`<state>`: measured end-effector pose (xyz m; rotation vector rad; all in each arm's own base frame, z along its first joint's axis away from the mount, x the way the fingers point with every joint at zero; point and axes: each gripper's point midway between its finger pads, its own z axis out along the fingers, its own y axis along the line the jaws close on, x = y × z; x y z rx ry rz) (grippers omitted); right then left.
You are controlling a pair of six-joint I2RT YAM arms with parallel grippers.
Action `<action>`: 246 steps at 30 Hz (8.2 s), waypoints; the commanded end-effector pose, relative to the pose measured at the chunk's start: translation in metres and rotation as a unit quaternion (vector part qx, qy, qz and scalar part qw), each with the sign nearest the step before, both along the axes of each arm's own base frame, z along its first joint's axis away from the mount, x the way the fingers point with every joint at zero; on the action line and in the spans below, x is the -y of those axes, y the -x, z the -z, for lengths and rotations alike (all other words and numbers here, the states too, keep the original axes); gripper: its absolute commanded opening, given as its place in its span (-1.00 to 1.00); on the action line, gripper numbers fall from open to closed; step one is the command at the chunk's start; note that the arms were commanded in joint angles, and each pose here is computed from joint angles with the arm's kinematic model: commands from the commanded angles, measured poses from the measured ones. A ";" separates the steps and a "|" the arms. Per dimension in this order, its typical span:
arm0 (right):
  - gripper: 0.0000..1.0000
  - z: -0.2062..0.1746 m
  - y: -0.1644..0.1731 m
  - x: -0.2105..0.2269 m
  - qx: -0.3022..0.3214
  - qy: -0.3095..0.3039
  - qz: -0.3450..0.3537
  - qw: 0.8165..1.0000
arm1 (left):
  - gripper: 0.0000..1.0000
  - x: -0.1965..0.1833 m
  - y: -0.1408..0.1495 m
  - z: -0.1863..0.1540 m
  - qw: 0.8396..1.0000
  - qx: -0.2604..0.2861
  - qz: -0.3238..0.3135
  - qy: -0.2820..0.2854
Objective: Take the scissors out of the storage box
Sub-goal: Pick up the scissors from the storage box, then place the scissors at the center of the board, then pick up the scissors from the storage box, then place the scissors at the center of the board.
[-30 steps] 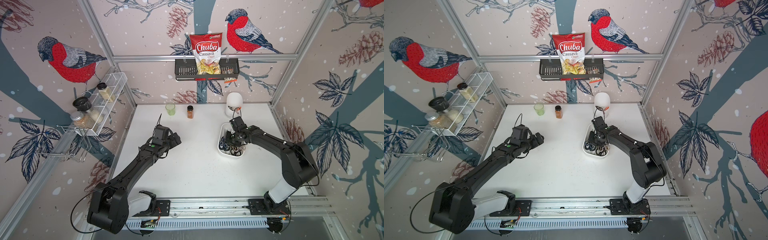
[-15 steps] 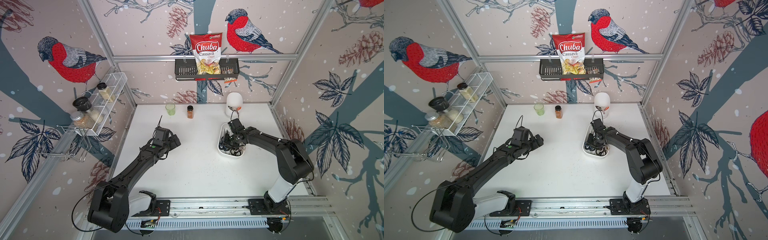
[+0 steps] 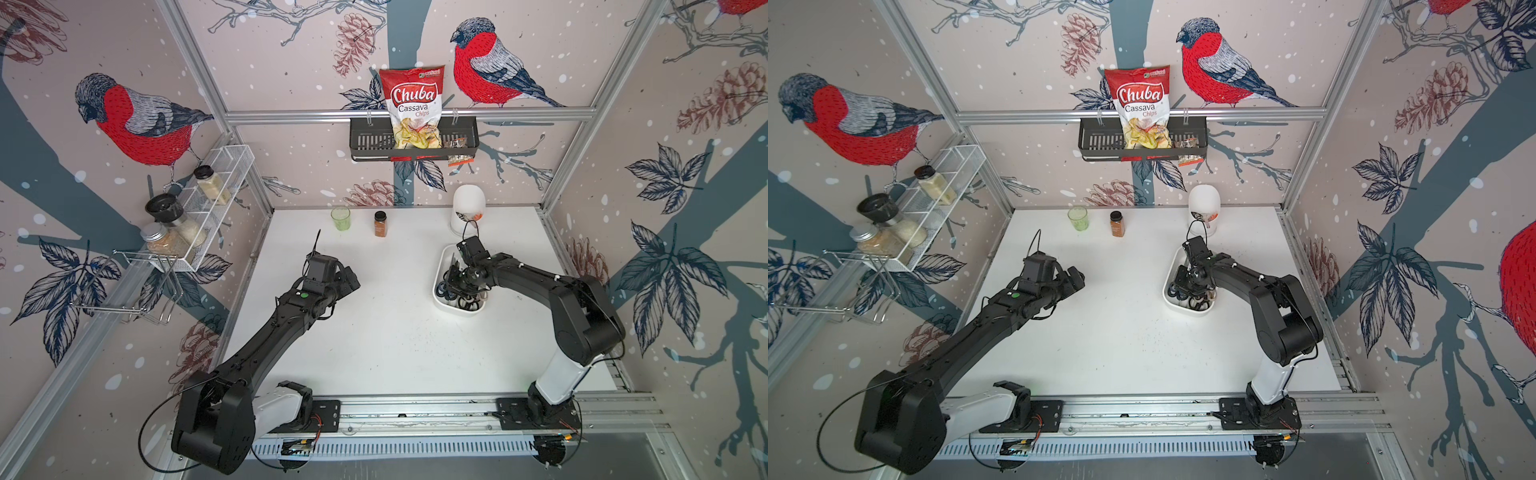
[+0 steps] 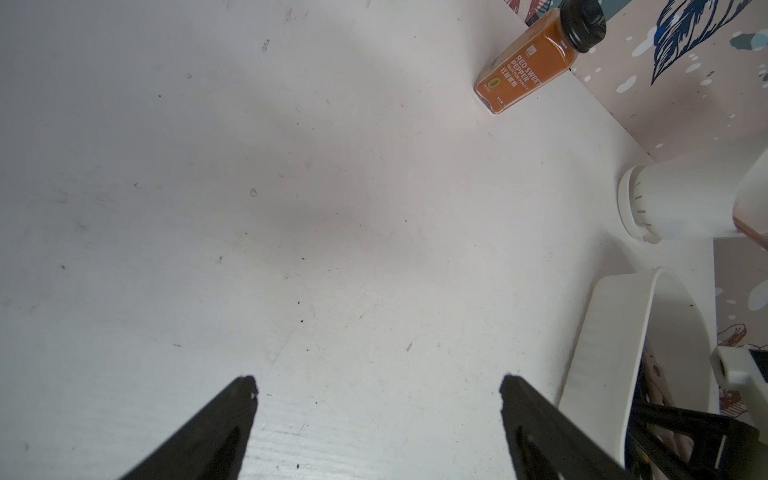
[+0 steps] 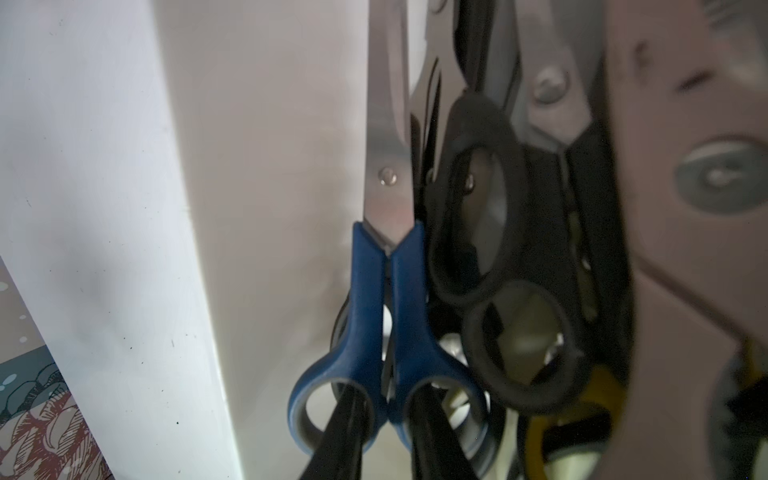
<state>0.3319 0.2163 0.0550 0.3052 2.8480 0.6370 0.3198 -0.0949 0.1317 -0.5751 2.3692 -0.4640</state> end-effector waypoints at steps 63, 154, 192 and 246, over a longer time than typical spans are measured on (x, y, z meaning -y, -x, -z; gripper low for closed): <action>-0.30 0.038 -0.089 -0.112 0.029 0.176 -0.109 0.978 | 0.91 -0.029 0.032 0.012 0.998 -0.050 0.017 0.021; -0.96 -0.045 0.026 0.104 0.014 0.146 -0.018 0.989 | 0.92 0.095 0.021 -0.003 0.990 -0.038 0.132 0.044; -1.00 -0.106 0.020 -0.093 0.203 0.082 -0.025 0.975 | -0.46 0.170 -0.002 -0.048 0.972 0.018 0.233 -0.004; 0.13 -0.137 0.012 -0.035 0.212 0.005 0.059 0.975 | -0.97 0.128 -0.051 0.010 0.977 -0.030 0.197 -0.075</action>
